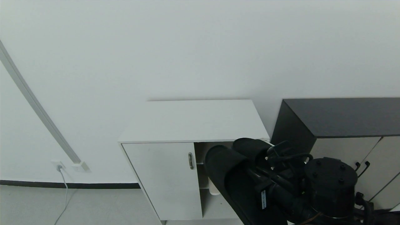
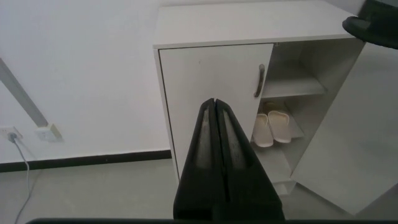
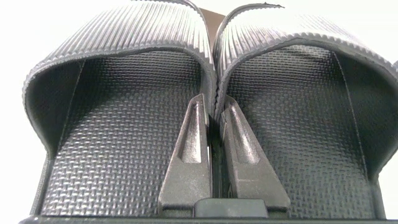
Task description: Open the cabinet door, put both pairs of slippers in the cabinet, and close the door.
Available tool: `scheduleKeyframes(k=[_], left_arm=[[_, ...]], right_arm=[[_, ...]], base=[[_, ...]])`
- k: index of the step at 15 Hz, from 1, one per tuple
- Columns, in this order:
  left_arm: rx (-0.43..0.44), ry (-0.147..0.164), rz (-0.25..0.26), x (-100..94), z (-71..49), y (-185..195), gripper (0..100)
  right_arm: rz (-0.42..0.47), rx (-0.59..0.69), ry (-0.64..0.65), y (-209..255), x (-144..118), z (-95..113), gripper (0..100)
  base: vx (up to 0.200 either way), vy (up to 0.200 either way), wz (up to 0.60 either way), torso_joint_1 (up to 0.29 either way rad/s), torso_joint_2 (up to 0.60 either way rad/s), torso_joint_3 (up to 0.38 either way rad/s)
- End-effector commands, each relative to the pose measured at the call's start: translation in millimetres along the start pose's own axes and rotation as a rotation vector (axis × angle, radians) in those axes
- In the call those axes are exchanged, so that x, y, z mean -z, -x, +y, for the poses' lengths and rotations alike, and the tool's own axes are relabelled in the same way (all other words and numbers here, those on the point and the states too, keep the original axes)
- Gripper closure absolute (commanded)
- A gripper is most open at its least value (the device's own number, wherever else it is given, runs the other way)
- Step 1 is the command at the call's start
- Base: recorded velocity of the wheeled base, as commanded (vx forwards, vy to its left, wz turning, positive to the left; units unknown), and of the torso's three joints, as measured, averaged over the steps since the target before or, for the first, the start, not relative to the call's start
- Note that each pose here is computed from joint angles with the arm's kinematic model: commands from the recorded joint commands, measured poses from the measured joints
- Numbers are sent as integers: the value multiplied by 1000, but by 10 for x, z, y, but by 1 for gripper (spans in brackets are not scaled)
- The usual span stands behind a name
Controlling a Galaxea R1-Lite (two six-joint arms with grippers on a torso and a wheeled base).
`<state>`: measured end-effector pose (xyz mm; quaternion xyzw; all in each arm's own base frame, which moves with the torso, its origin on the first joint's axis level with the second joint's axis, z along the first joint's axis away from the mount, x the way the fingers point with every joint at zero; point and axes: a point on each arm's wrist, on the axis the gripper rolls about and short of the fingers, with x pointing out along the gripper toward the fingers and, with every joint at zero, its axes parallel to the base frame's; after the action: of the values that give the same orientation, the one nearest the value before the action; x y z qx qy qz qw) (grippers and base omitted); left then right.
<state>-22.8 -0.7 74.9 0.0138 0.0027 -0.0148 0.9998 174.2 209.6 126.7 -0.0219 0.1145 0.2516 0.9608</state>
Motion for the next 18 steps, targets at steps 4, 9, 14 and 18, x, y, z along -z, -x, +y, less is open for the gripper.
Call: scheduleKeyframes(k=[4, 9, 14, 18], left_arm=[[0, 0, 0, 0, 0, 0, 100], [-2, -1, 0, 0, 0, 0, 100], [-2, -2, -1, -1, 0, 0, 100], [-2, -1, 0, 0, 0, 0, 100]], right_arm=[[21, -12, 12, 6, 60, 31, 100], [30, -15, 16, 6, 83, 38, 100], [34, -15, 18, 7, 94, 37, 100], [37, -15, 20, 10, 102, 34, 100]], base=[[0, 0, 0, 0, 0, 0], [0, 0, 0, -145, 318, 179], [0, 0, 0, -167, 380, 208], [0, 0, 0, -224, 526, 300]])
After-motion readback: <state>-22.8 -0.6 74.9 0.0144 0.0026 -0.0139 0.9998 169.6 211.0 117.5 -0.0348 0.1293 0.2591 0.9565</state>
